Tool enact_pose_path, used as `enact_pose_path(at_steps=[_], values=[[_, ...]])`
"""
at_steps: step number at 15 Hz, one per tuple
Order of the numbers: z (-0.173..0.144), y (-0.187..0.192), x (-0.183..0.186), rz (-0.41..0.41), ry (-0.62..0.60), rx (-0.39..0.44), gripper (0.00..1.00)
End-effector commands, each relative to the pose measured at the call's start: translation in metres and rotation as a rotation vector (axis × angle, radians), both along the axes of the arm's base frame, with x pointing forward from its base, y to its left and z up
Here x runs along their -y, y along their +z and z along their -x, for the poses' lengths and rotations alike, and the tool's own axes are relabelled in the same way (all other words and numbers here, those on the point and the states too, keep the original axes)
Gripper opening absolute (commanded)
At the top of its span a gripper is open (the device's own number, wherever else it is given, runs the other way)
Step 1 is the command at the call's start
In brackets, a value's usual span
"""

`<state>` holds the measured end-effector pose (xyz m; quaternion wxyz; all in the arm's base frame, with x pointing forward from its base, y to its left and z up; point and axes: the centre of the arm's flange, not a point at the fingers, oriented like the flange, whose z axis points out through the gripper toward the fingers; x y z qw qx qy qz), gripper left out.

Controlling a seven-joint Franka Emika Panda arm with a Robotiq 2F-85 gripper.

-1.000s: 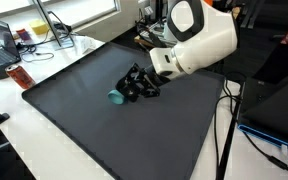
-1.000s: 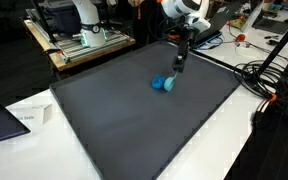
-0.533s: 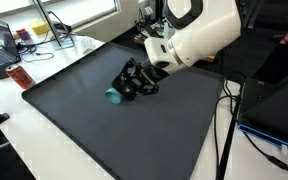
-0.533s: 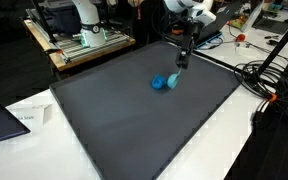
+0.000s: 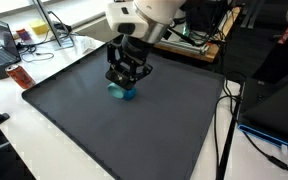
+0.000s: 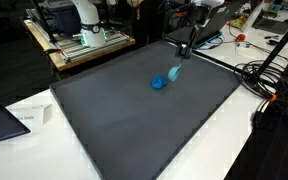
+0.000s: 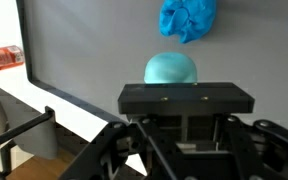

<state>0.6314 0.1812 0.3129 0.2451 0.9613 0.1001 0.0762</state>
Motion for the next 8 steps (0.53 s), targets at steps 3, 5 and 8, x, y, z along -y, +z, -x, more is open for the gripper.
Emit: enact_pose_path(at_steps=[3, 5, 8], values=[[0.008, 0.038, 0.026, -0.211, 0.005, -0.111, 0.22], [0.010, 0.046, 0.033, -0.277, 0.020, -0.144, 0.22], [0.014, 0.054, 0.048, -0.356, 0.045, -0.175, 0.22]])
